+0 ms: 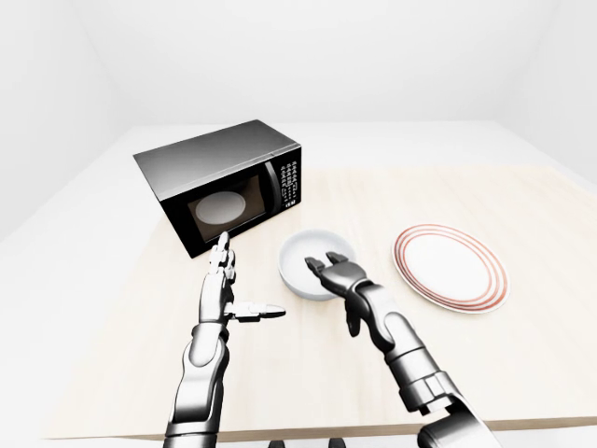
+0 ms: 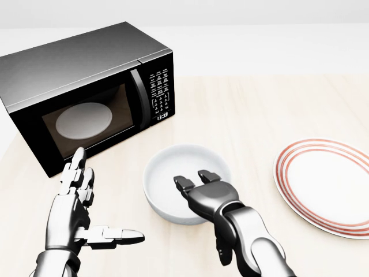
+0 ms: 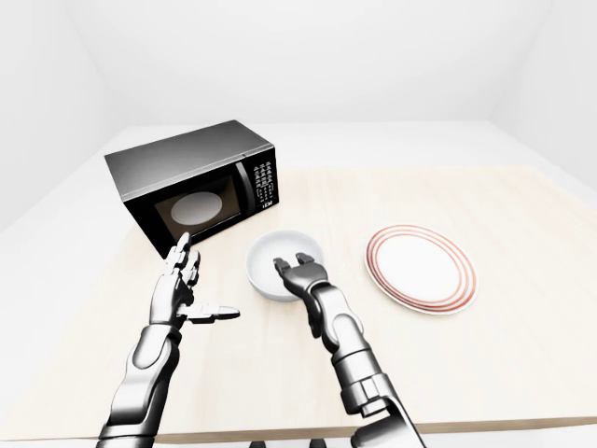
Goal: Pick up the white bowl and put it on the plate.
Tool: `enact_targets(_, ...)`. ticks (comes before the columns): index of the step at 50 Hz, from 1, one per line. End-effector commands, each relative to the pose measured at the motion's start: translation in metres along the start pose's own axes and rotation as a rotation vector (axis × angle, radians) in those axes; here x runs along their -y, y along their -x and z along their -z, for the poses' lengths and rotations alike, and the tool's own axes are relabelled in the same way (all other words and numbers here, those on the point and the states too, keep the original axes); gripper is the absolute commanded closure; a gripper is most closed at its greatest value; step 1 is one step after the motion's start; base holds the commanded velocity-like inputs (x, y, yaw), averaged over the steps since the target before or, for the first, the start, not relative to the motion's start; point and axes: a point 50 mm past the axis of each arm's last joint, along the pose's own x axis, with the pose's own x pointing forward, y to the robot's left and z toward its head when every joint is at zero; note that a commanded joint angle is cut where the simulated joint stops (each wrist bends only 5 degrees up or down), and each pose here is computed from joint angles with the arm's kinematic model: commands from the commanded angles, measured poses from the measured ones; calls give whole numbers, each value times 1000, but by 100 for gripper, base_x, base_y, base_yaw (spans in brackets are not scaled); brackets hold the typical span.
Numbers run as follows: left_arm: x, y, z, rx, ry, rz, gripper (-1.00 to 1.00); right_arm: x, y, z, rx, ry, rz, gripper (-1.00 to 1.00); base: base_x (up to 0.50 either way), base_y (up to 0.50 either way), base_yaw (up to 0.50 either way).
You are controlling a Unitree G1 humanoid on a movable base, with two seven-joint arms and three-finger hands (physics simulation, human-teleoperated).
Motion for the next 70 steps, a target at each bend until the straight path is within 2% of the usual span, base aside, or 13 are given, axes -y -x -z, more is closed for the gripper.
enact_targets(1, 0, 0, 0, 0, 0, 0, -100, -4, -1, 0, -1, 2, -9, -100, 0, 0, 0)
enact_targets(2, 0, 0, 0, 0, 0, 0, -100, -4, -1, -1, 1, -2, -3, 28, 0, 0, 0)
enact_targets(3, 0, 0, 0, 0, 0, 0, -100, -4, -1, -1, 3, -9, -4, 100, 0, 0, 0)
enact_targets(14, 0, 0, 0, 0, 0, 0, -100, 0, 1, -2, 8, -10, 10, 100, 0, 0, 0)
enact_targets(22, 0, 0, 0, 0, 0, 1, -100, 11, 1, -2, 9, 0, 73, 100, 0, 0, 0)
enact_targets(26, 0, 0, 0, 0, 0, 0, -100, 21, 3, -2, 9, 3, 144, 100, 0, 0, 0)
enact_targets(33, 0, 0, 0, 0, 0, 0, -100, 59, 15, -4, 32, -11, 318, 100, 0, 0, 0)
enact_targets(41, 0, 0, 0, 0, 0, 0, -100, 84, 29, -5, 52, -20, 408, 100, 0, 0, 0)
enact_targets(52, 0, 0, 0, 0, 0, 0, -100, 85, 31, -3, 47, -13, 433, 100, 0, 0, 0)
enact_targets(70, 0, 0, 0, 0, 0, 0, -100, 106, 37, 22, -13, -14, 473, 100, 0, 0, 0)
